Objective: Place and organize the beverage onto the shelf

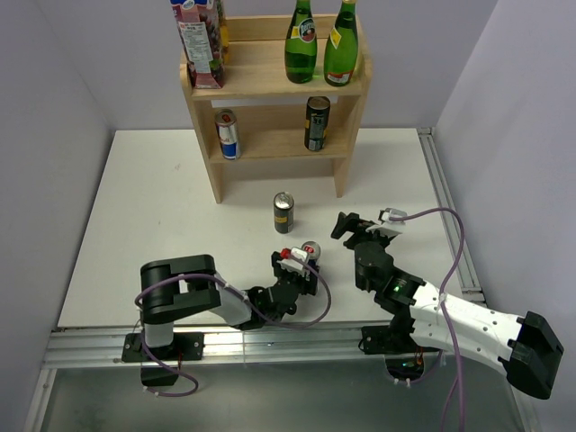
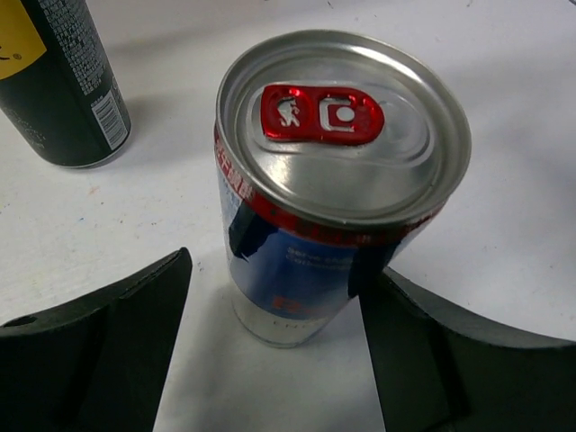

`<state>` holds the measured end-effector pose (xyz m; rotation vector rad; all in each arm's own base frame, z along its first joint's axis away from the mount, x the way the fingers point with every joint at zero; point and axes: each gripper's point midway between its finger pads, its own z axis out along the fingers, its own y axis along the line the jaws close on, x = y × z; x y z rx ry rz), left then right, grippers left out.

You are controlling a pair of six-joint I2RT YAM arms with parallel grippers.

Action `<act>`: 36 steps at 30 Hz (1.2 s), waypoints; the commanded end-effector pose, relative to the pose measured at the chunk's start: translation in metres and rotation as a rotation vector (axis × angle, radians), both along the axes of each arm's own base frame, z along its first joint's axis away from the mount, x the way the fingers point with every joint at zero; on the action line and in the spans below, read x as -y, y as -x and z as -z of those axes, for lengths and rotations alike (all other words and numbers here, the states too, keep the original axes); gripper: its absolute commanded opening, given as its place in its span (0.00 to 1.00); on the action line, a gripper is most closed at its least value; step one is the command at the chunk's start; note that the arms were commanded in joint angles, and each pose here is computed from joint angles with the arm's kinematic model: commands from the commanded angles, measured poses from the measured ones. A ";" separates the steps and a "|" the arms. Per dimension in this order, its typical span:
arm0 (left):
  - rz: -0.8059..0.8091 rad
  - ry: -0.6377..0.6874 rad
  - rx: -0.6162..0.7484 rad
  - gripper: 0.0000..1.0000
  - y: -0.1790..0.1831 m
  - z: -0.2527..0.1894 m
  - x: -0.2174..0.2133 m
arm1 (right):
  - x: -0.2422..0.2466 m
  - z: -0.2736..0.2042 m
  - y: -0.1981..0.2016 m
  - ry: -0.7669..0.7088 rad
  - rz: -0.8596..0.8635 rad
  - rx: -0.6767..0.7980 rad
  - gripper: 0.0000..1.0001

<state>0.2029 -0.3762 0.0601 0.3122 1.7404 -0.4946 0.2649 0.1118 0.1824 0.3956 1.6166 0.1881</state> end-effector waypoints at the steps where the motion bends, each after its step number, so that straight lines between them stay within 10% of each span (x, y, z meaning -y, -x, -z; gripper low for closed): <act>1: -0.032 0.087 0.036 0.81 -0.013 -0.021 0.010 | 0.003 -0.003 -0.002 -0.026 0.025 0.016 0.92; 9: -0.043 0.083 0.056 0.79 -0.029 -0.020 0.014 | 0.002 -0.001 -0.002 -0.021 0.022 0.008 0.92; 17: -0.077 0.070 0.060 0.56 -0.046 -0.015 0.014 | 0.002 0.001 -0.003 -0.014 0.027 0.004 0.92; 21: -0.112 0.087 0.060 0.02 -0.051 -0.024 0.006 | 0.001 0.002 -0.003 -0.011 0.024 0.001 0.92; 36: -0.230 0.062 0.135 0.00 -0.085 -0.171 -0.049 | -0.002 0.000 -0.004 -0.030 0.012 0.008 0.92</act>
